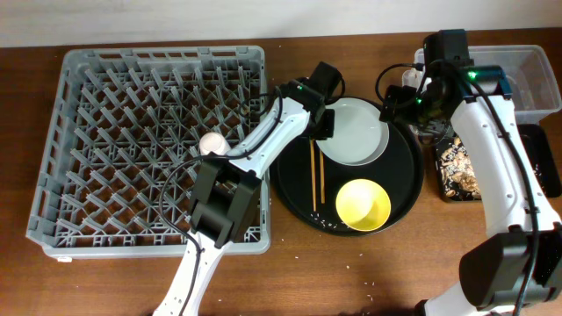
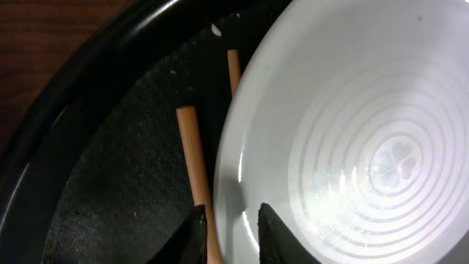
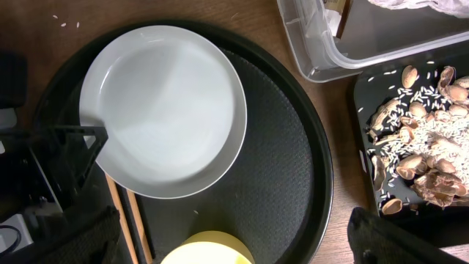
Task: Sort waste into correct bins and load items into the dishwasher rack
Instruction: 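Reach the left gripper to the white plate and grip its rim, then lift the white plate and stand it upright in the rack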
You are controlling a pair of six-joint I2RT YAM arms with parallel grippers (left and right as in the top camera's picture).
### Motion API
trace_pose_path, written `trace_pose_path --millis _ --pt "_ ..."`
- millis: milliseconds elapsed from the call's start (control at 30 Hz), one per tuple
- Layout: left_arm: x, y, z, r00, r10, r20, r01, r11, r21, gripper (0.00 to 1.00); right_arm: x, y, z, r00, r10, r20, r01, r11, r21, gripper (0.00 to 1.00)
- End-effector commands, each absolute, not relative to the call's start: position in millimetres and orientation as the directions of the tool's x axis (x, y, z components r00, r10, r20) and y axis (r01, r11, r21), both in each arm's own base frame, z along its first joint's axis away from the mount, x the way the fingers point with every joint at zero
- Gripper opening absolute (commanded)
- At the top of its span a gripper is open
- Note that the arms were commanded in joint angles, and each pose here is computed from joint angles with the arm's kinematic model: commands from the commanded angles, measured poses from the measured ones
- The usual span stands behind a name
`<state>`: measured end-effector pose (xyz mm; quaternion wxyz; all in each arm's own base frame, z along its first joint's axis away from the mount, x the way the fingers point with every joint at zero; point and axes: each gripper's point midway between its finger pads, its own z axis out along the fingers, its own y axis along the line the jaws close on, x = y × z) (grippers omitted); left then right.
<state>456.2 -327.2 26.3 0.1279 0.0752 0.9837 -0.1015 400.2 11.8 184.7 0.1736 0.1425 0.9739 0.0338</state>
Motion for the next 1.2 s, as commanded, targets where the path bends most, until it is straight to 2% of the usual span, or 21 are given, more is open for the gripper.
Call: trace_pose_path --millis 0,33,100,133,333,367,433,667,733,767,800,900,967,1000,1033,1167 --pt "450 -336 22 -0.952 0.151 -0.267 0.201 0.965 -0.169 0.18 402 8 191 -0.888 0.300 -0.350 0.279 0.954 0.110 1.00" --pt "450 -337 21 -0.951 0.152 -0.269 0.202 0.965 -0.170 0.18 402 8 191 -0.888 0.300 -0.349 0.279 0.954 0.110 1.00" --pt "451 -337 22 -0.950 0.151 -0.273 0.202 0.964 -0.172 0.12 402 8 191 -0.888 0.300 -0.349 0.279 0.954 0.110 1.00" --pt "451 -338 22 -0.949 0.152 -0.275 0.204 0.964 -0.172 0.01 402 8 191 -0.888 0.300 -0.349 0.279 0.954 0.109 1.00" --pt "460 -337 26 -0.943 0.138 -0.302 0.198 0.964 -0.179 0.00 402 8 191 -0.889 0.299 -0.346 0.279 0.954 0.108 0.98" --pt "459 -336 25 -0.945 0.138 -0.297 0.196 0.965 -0.176 0.14 402 8 191 -0.889 0.299 -0.346 0.279 0.954 0.108 0.98" --pt "455 -338 24 -0.946 0.146 -0.289 0.201 0.964 -0.172 0.32 402 8 191 -0.889 0.299 -0.346 0.279 0.954 0.108 0.99" --pt "442 -357 2 -0.942 0.190 -0.277 0.239 0.959 -0.155 0.33 399 8 190 -0.893 0.299 -0.336 0.280 0.954 0.105 0.99" --pt "440 -355 -9 -0.946 0.193 -0.259 0.237 0.960 -0.147 0.23 399 8 190 -0.893 0.299 -0.336 0.280 0.954 0.105 0.99" --pt "440 -355 -10 -0.946 0.194 -0.259 0.236 0.961 -0.146 0.09 399 8 190 -0.893 0.299 -0.337 0.280 0.954 0.105 0.99" --pt "440 -355 -10 -0.946 0.193 -0.260 0.237 0.961 -0.147 0.01 399 8 190 -0.893 0.299 -0.337 0.280 0.954 0.105 0.98" --pt "446 -353 -1 -0.945 0.181 -0.273 0.229 0.961 -0.153 0.00 399 8 190 -0.893 0.299 -0.337 0.280 0.954 0.105 0.99" --pt "463 -340 41 -0.937 0.139 -0.320 0.202 0.964 -0.174 0.00 399 8 190 -0.892 0.299 -0.338 0.281 0.954 0.102 0.98" --pt "480 -323 82 -0.915 0.124 -0.383 0.207 0.961 -0.185 0.00 399 8 190 -0.892 0.299 -0.338 0.281 0.954 0.102 0.98" --pt "497 -300 126 -0.878 0.130 -0.461 0.230 0.959 -0.168 0.00 399 8 190 -0.892 0.299 -0.338 0.281 0.954 0.103 0.98" --pt "524 -210 242 -0.745 0.125 -0.655 0.210 0.976 -0.053 0.00 399 8 190 -0.892 0.299 -0.338 0.281 0.954 0.103 0.98"
